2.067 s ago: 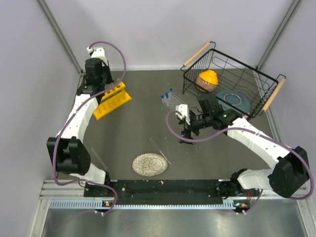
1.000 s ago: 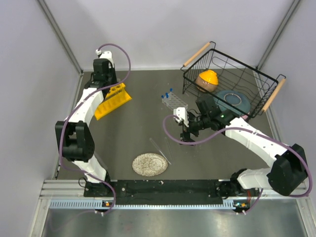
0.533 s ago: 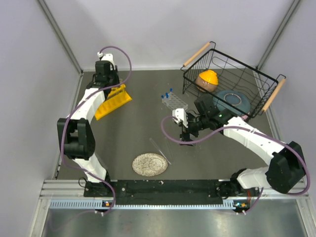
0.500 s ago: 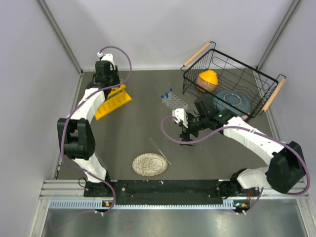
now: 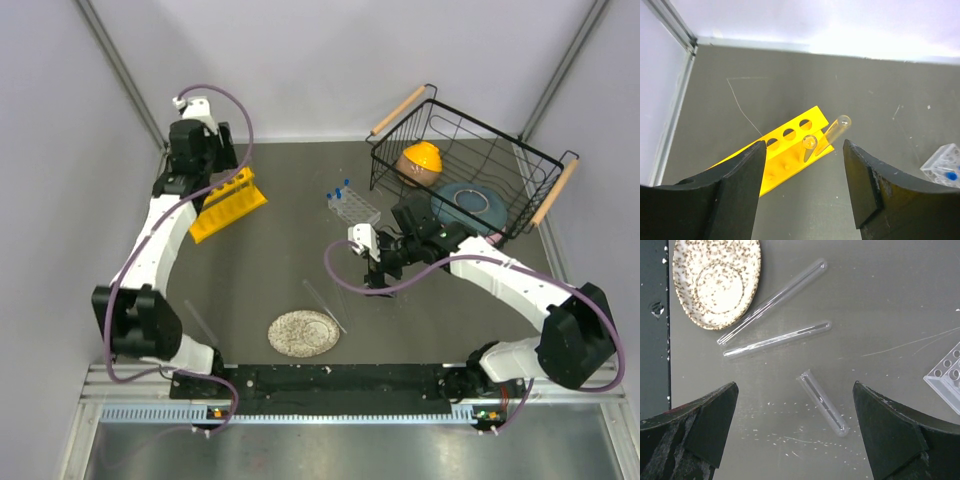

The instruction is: Organize the chemistry lab equipment

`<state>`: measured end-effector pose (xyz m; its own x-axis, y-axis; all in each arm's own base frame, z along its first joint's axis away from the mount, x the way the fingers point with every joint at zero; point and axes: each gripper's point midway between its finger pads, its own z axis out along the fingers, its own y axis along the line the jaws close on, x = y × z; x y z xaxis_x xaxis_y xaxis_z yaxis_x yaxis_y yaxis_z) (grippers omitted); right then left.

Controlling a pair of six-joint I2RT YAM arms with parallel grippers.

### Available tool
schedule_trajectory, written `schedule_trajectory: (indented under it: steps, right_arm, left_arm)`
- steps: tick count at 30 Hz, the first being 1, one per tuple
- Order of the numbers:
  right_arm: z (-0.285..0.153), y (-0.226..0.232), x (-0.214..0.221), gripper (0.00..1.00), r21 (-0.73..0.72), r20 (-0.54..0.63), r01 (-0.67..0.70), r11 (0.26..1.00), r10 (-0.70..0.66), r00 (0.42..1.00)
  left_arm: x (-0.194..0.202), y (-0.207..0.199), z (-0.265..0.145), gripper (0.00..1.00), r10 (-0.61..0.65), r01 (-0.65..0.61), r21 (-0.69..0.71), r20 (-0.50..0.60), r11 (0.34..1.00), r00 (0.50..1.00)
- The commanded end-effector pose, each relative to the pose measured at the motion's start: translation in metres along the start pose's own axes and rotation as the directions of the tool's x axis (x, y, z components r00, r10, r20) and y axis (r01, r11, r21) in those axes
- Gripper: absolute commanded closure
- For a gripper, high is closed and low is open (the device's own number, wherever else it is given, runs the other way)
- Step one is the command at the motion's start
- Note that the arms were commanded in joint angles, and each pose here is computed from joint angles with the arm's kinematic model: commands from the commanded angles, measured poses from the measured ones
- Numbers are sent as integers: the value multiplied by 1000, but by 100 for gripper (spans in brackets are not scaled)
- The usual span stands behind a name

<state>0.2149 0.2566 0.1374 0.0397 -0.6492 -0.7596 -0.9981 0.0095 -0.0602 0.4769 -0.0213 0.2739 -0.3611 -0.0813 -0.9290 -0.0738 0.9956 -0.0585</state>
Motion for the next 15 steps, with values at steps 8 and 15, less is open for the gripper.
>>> schedule_trajectory:
  steps: [8, 15]
  right_arm:
    - [-9, 0, -6, 1, -26, 81, -5, 1000, 8, 997]
    - [-20, -15, -21, 1, 3, 176, -143, 990, 140, 974]
  left_arm:
    - [-38, 10, -132, 21, -101, 94, 43, 249, 995, 963]
    - [20, -3, -185, 1, -227, 172, 206, 282, 963, 932]
